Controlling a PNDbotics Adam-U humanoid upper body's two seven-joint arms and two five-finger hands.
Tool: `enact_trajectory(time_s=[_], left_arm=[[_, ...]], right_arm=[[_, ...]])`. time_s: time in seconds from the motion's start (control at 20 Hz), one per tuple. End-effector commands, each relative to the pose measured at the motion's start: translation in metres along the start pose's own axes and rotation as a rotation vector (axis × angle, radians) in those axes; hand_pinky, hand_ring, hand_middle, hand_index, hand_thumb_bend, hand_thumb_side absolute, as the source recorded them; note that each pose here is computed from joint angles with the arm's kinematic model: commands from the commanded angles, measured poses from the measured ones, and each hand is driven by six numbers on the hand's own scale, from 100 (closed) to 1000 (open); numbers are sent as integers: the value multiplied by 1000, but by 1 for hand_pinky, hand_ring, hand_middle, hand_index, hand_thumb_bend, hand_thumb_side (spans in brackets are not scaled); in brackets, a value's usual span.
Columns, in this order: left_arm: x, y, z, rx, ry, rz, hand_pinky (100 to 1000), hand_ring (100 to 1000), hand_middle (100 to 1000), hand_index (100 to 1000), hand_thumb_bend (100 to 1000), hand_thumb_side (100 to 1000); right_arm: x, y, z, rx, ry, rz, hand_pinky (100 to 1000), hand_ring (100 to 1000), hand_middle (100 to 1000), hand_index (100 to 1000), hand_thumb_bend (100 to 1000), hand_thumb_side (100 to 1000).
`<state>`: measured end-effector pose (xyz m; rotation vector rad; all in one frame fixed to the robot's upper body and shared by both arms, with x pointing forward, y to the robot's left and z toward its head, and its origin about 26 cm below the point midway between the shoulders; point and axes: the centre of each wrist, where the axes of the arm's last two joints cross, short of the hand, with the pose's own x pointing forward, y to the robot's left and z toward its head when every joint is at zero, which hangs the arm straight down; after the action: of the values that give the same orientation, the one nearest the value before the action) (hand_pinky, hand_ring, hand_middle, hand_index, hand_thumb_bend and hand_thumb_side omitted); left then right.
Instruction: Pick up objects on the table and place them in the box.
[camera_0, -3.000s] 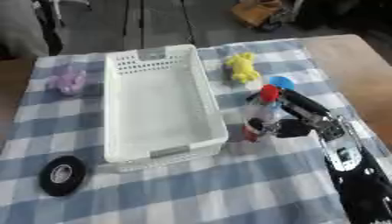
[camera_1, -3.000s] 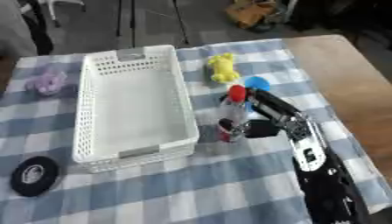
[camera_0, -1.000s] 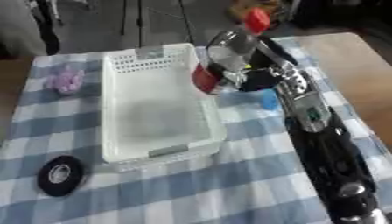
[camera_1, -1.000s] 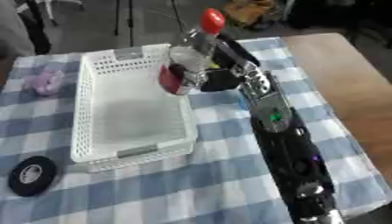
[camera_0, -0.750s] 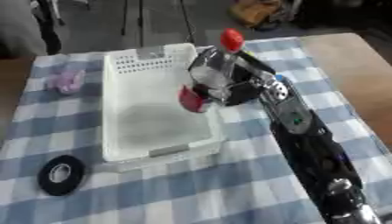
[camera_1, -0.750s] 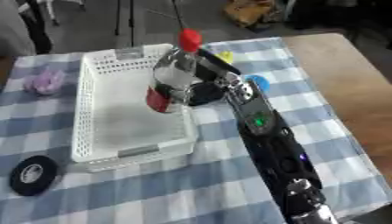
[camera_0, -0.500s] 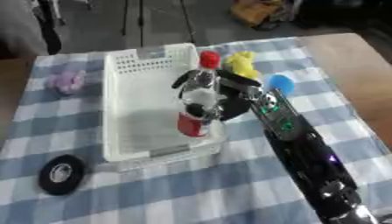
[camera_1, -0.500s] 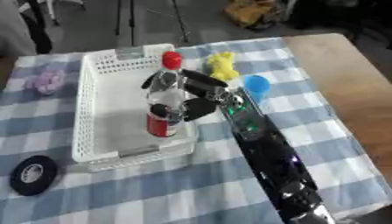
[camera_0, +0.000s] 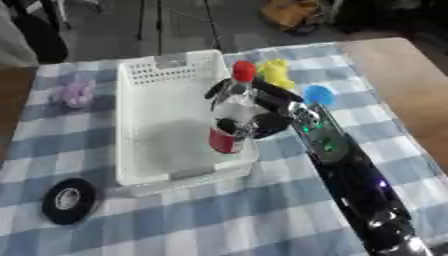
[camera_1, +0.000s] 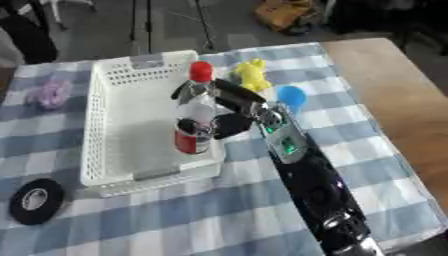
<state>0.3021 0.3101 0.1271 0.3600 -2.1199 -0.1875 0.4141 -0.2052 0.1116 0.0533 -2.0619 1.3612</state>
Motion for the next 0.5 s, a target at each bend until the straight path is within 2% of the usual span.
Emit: enact_trajectory(time_s=[0.05, 0.1, 0.15, 0.25, 0.3, 0.4, 0.45, 0.5], left_arm=[[5, 4, -4, -8, -22, -11, 438, 937, 883, 865, 563, 951], [5, 4, -4, -9, -23, -12, 438, 937, 883, 865, 563, 951], [5, 4, -4, -10, -22, -12, 437, 937, 883, 864, 563, 950], [5, 2, -4, -17, -21, -10, 438, 937, 883, 865, 562, 951], [5, 1, -4, -20, -22, -7, 438, 937, 883, 865, 562, 951], [5, 1, -4, -23, -22, -4, 438, 937, 883, 865, 562, 951], [5, 1, -4, -20, -22, -4, 437, 937, 883, 864, 562, 951], [5, 1, -4, -18, -21, -4, 437, 937, 883, 864, 562, 951]], right_arm=[[10, -11, -7, 106, -90, 119, 987, 852, 893, 968, 536, 663], [11, -11, -10, 144, -103, 144, 987, 852, 893, 968, 536, 663], [15, -15, -17, 193, -129, 190, 1000, 940, 979, 1000, 663, 762], [29, -22, -39, 308, -200, 327, 1000, 956, 995, 1000, 656, 786], [32, -23, -47, 338, -225, 369, 1000, 956, 995, 1000, 656, 786], [33, -24, -54, 361, -246, 405, 1000, 957, 996, 1000, 655, 788], [37, -27, -58, 356, -261, 433, 1000, 978, 1000, 1000, 636, 835], [41, -31, -61, 345, -272, 465, 1000, 978, 1000, 1000, 636, 835]])
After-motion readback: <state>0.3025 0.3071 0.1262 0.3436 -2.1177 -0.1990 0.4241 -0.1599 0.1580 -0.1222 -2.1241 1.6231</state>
